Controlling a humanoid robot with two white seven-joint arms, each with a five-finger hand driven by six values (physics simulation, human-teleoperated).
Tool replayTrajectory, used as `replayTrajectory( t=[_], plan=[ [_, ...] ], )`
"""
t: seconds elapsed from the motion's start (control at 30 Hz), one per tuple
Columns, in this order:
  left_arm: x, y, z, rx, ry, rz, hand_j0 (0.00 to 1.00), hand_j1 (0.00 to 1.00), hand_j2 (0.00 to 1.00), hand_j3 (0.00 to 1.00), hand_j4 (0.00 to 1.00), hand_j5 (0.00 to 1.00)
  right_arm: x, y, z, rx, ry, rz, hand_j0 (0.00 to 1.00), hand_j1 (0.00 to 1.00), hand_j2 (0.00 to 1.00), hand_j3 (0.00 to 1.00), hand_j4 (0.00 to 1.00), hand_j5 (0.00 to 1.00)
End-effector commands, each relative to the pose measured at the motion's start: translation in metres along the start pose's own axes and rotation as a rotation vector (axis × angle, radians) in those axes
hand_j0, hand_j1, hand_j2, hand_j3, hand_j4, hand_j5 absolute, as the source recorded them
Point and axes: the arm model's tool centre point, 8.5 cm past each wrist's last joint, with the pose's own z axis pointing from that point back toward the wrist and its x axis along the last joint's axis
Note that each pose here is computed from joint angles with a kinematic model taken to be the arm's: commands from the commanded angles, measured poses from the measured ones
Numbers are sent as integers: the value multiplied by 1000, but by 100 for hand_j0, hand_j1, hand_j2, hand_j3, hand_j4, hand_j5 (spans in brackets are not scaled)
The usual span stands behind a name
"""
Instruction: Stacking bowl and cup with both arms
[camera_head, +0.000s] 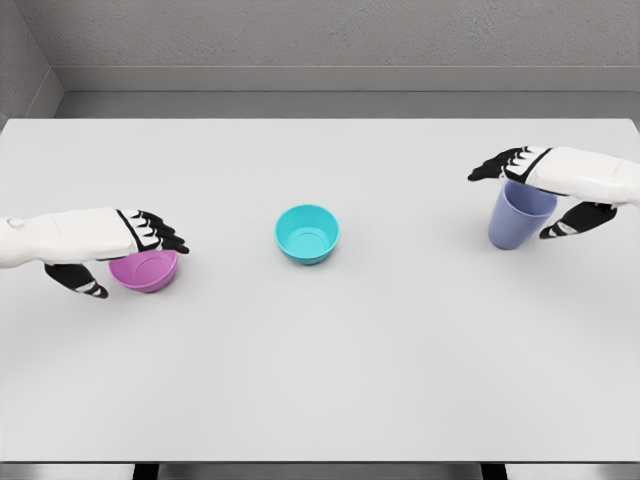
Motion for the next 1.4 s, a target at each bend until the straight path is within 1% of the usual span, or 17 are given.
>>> replayTrajectory(
  t=[0.0,0.07,0.13,0.17,0.23,0.3,0.4,0.53,0.67,0.87,0.9,1.0,1.03,1.1,1.17,1.3,1.37],
  plan=[
    [0,-1,-2,3,-2,8,100,100,100,100,100,100,-6,7,-4,15,5,-33,100,100,100,100,100,100],
    [0,0,-2,5,-5,9,100,100,100,100,100,100,-9,7,-10,30,4,-41,100,100,100,100,100,100],
    [1,-1,-3,5,-7,9,100,100,100,100,100,100,-9,5,-8,34,7,-34,100,100,100,100,100,100],
    [1,-1,-3,4,-8,10,100,100,100,100,100,100,-10,5,-8,47,9,-29,100,100,100,100,100,100],
    [1,-3,-4,0,-9,13,100,100,100,100,100,100,-9,3,-6,53,-2,-51,100,100,100,100,100,100],
    [1,-3,-5,0,-11,14,100,100,100,100,100,100,-10,2,-2,66,4,-48,100,100,100,100,100,100],
    [2,-4,-8,5,-15,18,100,100,100,100,100,100,-9,0,-4,77,-13,-73,100,100,100,100,100,100],
    [-7,-2,-9,18,3,33,100,100,100,100,100,100,-10,-2,-4,74,-16,-88,100,100,100,100,100,100],
    [-8,-3,-9,18,6,37,100,100,100,100,100,100,-11,-1,1,78,-13,-102,100,100,100,100,100,100],
    [-15,-9,-11,6,28,45,100,100,100,100,100,100,-13,-4,8,81,4,-93,100,100,100,100,100,100],
    [-14,-10,-14,12,21,49,100,100,100,100,100,100,-13,-4,8,82,3,-94,100,100,100,100,100,100],
    [-18,-12,-15,8,31,56,100,100,100,100,100,100,-14,-4,7,73,8,-129,100,100,100,100,100,100],
    [-17,-13,-17,9,28,54,100,100,100,100,100,100,-14,-6,7,70,10,-126,100,100,100,100,100,100],
    [-16,-13,-19,8,26,53,100,100,100,100,100,100,-13,-7,3,77,-1,-141,100,100,100,100,100,100],
    [-16,-17,-21,-5,23,54,100,100,100,100,100,100,-15,-11,3,74,9,-142,100,100,100,100,100,100],
    [-19,-18,-24,-1,27,65,100,100,100,100,100,100,-19,-8,3,79,31,-165,100,100,100,100,100,100],
    [-19,-17,-27,3,27,63,100,100,100,100,100,100,-18,-9,3,82,30,-164,100,100,100,100,100,100]
  ],
)
